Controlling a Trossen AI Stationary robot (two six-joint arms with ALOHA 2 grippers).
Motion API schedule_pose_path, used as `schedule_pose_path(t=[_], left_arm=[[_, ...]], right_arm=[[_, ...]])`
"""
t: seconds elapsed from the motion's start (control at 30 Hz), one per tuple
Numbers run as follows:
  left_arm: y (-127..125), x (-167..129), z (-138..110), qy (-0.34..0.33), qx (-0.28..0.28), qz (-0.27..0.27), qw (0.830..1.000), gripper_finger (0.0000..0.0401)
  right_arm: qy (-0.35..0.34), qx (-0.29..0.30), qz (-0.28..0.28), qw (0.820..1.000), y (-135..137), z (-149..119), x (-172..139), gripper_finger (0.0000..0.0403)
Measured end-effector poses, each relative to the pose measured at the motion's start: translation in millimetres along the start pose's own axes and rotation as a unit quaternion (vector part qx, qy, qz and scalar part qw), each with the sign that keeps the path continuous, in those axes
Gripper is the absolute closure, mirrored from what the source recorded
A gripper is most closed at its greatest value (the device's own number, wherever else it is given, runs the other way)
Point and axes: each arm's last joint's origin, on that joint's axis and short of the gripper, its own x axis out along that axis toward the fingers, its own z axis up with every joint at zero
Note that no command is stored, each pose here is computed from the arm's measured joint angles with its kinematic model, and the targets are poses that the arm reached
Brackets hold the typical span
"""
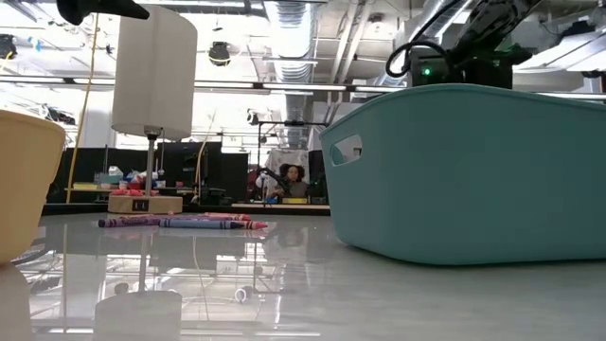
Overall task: Sort crayons
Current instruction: Put the pink crayon into the dark blue bin
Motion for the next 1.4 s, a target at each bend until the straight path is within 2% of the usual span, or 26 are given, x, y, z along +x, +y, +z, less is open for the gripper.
schedule_pose_path(t=[0.13, 0.27, 0.43, 0.57, 0.63, 0.73, 0.9, 1.0, 1.13, 1.23, 1.4], left_arm=[[0.0, 0.0, 0.1, 0.0, 0.0, 0.0, 1.0, 0.0125], [0.0, 0.0, 0.0, 0.0, -0.001, 0.0, 1.0, 0.0125], [0.0, 0.0, 0.0, 0.0, -0.001, 0.0, 1.0, 0.0125], [0.0, 0.0, 0.1, 0.0, -0.002, 0.0, 1.0, 0.0125], [-0.1, 0.0, 0.0, 0.0, -0.001, 0.0, 1.0, 0.0125], [0.0, 0.0, 0.1, 0.0, -0.002, 0.0, 1.0, 0.0125], [0.0, 0.0, 0.0, 0.0, -0.006, -0.001, 1.0, 0.0125], [-0.5, 0.0, 0.4, -0.001, -0.01, -0.002, 1.0, 0.0125], [-0.7, 0.0, 0.7, -0.002, -0.012, -0.003, 1.0, 0.0125], [-0.7, -0.1, 1.0, -0.002, -0.013, -0.003, 1.0, 0.0125], [-1.3, -0.1, 0.6, 0.006, -0.014, -0.012, 1.0, 0.0125]], right_arm=[[-0.005, 0.005, -0.002, 1.0, -1.2, 1.7, -4.1, 0.0325], [-0.029, 0.007, -0.012, 0.999, -6.6, 8.7, -23.1, 0.032], [-0.067, 0.016, -0.049, 0.996, -18.4, 20.2, -65.6, 0.0319], [-0.138, 0.037, -0.07, 0.987, -28.9, 34.7, -102.3, 0.0319], [-0.197, 0.062, -0.084, 0.975, -34.6, 45.2, -118.4, 0.0319], [-0.303, 0.107, -0.102, 0.941, -43.2, 62.0, -140.3, 0.0319], [-0.449, 0.159, -0.142, 0.868, -54.7, 81.9, -165.6, 0.0316], [-0.499, 0.203, -0.163, 0.826, -61.3, 95.4, -169.5, 0.0307], [-0.524, 0.211, -0.173, 0.807, -67.0, 123.9, -149.1, 0.0288], [-0.523, 0.209, -0.174, 0.808, -70.5, 146.2, -125.7, 0.0271], [-0.485, 0.205, -0.164, 0.834, -84.6, 178.9, -94.6, 0.0238]])
